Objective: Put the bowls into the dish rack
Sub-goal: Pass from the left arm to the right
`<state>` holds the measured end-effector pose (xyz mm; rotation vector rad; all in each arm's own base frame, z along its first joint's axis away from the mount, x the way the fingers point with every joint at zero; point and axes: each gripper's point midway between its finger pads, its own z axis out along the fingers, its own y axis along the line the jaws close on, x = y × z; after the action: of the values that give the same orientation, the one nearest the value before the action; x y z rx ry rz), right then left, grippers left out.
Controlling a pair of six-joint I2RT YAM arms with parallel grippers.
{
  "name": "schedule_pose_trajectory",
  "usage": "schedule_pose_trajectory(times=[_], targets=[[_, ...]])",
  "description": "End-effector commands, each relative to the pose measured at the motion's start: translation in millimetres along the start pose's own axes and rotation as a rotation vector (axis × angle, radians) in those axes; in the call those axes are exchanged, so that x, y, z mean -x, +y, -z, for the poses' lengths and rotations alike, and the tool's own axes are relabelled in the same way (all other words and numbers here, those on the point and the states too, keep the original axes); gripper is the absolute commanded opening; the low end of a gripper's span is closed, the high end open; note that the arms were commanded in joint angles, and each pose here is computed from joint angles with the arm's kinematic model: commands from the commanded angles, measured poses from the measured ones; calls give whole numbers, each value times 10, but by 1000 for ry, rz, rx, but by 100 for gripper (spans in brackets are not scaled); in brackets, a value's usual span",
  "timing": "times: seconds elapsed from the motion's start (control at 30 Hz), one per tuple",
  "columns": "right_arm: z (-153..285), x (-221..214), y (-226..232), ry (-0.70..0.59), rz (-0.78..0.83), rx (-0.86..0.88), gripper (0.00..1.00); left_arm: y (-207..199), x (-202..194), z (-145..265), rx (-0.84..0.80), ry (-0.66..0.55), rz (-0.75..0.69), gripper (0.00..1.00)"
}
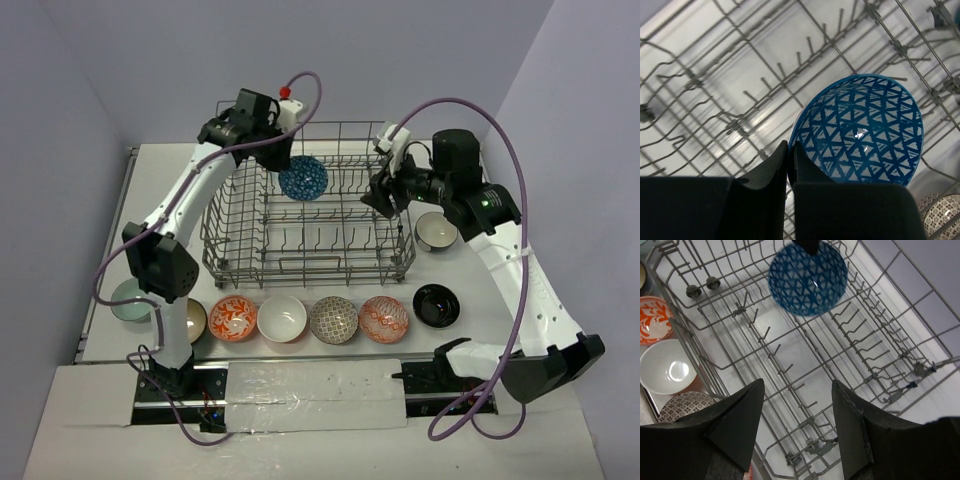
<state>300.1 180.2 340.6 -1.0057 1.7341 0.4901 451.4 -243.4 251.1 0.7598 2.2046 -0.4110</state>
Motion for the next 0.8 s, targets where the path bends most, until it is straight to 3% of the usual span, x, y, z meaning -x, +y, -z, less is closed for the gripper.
schedule_pose_trajectory(times=[0.0,0.23,0.43,0.53,0.6,0.77], targets=[[38,159,89,-25,128,13,64,-210,306,79,-80,-77,-68,0],[-192,-46,196,40,209,75,59,-373,216,-69,-183,-40,-115,0],[-486,-173,331,105,181,156,57,-480,161,-76,-253,-26,-144,0],[-619,-209,418,116,185,181,54,-554,133,-33,-283,-17,-166,0],[-685,-195,468,117,170,189,47,-584,98,-15,-299,-8,-178,0],[-758,-85,606,89,193,209,47,-685,53,27,-338,10,-203,0]])
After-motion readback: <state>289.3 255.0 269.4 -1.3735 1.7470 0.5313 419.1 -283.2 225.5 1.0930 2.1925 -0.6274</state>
